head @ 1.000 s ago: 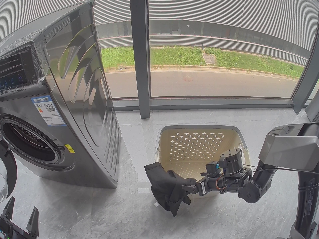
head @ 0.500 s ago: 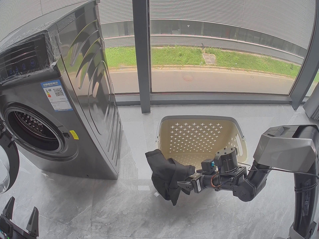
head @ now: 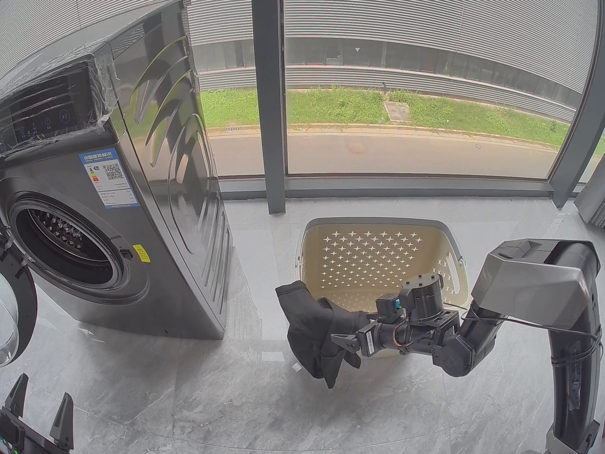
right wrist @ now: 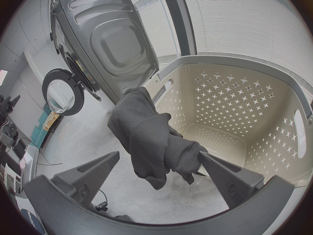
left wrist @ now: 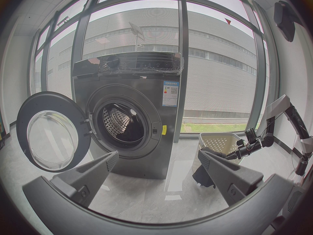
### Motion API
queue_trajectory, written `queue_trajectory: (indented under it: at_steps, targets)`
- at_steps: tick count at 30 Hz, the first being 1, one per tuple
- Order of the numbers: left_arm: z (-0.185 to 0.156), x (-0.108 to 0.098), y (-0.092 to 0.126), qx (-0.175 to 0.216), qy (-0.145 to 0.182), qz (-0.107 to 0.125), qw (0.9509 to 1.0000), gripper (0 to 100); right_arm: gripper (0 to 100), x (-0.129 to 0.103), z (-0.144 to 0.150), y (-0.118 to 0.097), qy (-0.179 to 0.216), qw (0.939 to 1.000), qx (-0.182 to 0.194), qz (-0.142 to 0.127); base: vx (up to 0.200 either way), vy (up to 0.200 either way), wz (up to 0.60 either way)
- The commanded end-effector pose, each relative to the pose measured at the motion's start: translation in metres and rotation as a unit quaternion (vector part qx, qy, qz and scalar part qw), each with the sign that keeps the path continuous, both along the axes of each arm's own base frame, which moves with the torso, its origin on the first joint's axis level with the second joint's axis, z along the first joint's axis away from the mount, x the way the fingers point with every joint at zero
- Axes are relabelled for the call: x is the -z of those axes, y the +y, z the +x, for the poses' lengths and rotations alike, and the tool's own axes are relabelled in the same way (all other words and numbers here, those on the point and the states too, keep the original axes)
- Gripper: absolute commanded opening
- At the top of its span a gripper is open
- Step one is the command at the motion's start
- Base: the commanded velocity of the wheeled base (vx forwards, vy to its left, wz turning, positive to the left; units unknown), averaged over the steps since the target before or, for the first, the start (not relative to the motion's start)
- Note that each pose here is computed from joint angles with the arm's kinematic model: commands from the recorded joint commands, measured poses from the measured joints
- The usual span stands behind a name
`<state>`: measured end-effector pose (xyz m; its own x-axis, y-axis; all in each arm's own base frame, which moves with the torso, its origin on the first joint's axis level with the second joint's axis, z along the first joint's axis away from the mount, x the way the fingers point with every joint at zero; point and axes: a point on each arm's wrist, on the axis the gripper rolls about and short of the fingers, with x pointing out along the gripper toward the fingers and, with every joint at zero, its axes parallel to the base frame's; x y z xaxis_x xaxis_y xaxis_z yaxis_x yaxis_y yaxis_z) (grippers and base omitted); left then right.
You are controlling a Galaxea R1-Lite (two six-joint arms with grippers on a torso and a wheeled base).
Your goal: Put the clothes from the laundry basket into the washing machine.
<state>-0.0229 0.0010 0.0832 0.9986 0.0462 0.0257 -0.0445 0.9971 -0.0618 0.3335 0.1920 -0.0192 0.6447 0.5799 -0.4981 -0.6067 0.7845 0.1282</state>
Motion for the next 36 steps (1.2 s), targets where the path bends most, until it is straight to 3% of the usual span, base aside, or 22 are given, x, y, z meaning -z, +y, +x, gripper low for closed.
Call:
queue_trajectory:
  at_steps: [1,9,10,26,32,36]
  targets:
    - [0.0,0.005,0.0,0.0,0.0,0.0,1.0,100,100,0.008,0.005,0.002,0.003,1.0,-0.001,-0.001,0.0,0.0,0.0]
    - [0.0,0.005,0.0,0.0,0.0,0.0,1.0,100,100,0.014,0.012,0.007,-0.002,1.0,0.0,0.001,0.0,0.0,0.0]
    - [0.0,0.005,0.0,0.0,0.0,0.0,1.0,100,0,0.016,0.014,0.007,-0.002,1.0,0.001,0.001,0.0,0.0,0.0]
    - [0.0,0.005,0.0,0.0,0.0,0.0,1.0,100,0,0.007,0.012,0.005,-0.017,0.9998,0.002,0.01,0.0,0.0,0.0]
    - [0.0,0.005,0.0,-0.001,0.0,0.0,1.0,100,0,-0.04,-0.004,-0.003,-0.051,0.9982,0.001,0.03,0.0,0.0,0.0]
    - [0.0,0.005,0.0,-0.001,0.0,0.0,1.0,100,0,-0.052,-0.01,-0.007,-0.059,0.9976,0.001,0.035,0.0,0.0,0.0]
